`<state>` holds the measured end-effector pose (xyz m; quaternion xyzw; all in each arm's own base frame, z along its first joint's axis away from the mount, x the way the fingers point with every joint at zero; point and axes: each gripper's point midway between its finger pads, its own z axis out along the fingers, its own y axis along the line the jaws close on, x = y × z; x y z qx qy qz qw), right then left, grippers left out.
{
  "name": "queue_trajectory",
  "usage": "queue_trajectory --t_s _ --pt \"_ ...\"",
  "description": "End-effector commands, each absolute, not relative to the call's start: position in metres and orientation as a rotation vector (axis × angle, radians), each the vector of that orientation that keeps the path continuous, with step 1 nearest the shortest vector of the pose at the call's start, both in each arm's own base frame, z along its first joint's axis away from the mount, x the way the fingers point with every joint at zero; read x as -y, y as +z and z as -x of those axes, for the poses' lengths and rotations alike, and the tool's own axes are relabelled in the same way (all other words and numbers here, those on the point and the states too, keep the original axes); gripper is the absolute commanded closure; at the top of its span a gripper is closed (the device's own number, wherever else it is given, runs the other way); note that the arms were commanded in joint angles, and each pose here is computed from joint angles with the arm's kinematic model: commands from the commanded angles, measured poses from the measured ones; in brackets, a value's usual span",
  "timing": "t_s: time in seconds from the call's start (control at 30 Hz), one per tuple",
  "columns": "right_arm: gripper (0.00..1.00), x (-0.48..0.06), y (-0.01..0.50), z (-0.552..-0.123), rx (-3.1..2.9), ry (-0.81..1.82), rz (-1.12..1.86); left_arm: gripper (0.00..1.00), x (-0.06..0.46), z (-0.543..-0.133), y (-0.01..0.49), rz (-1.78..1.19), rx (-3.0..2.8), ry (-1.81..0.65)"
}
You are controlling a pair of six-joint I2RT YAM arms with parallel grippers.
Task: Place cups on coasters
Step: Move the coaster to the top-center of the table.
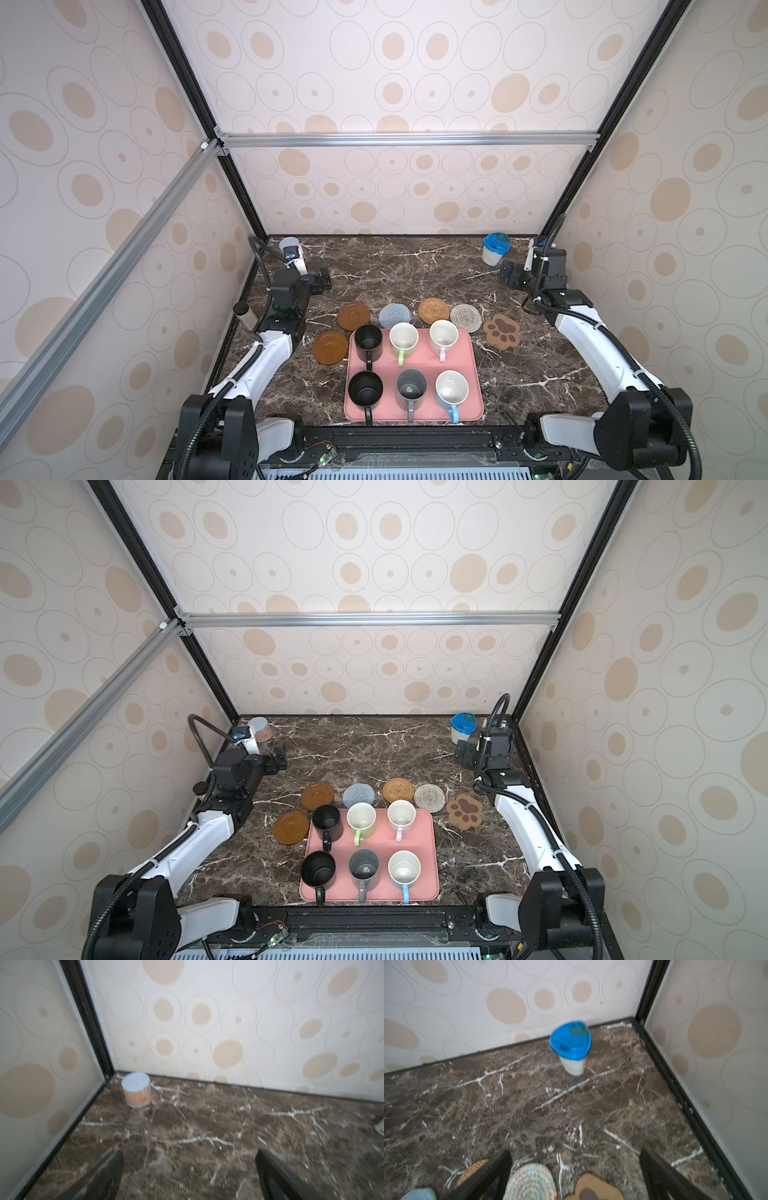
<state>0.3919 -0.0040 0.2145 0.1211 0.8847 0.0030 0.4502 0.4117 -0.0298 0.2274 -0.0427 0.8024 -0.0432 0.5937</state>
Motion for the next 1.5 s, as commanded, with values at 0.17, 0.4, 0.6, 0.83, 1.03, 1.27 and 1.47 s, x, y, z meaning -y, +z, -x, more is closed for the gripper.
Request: queue_trajectory --t_s 0.17,0.4,0.6,0.83,1.03,1.27,1.47 --pt "0.0 -0.03 0.171 -0.342 -2.477 0.241 -0.351 0.0 0.077 -0.392 0.155 0.16 -2.22 -0.355" --pt "0.0 -0.051 0.158 -0.331 -2.541 0.379 -0.293 0.0 0.101 -0.38 0.125 0.192 -2.317 -0.465" --pt "0.0 -0.061 0.15 -0.329 -2.571 0.454 -0.282 0.0 0.12 -0.376 0.106 0.179 -2.384 -0.515" --pt "0.0 -0.066 0.146 -0.323 -2.599 0.484 -0.27 0.0 0.136 -0.373 0.079 0.159 -2.503 -0.514" --pt "0.0 -0.067 0.143 -0.319 -2.617 0.485 -0.267 0.0 0.152 -0.38 0.071 0.148 -2.532 -0.562" --pt "0.0 -0.064 0.142 -0.318 -2.627 0.468 -0.277 0.0 0.164 -0.387 0.06 0.139 -2.574 -0.581" --pt "0.0 -0.062 0.142 -0.317 -2.636 0.451 -0.289 0.0 0.173 -0.386 0.046 0.138 -2.622 -0.598"
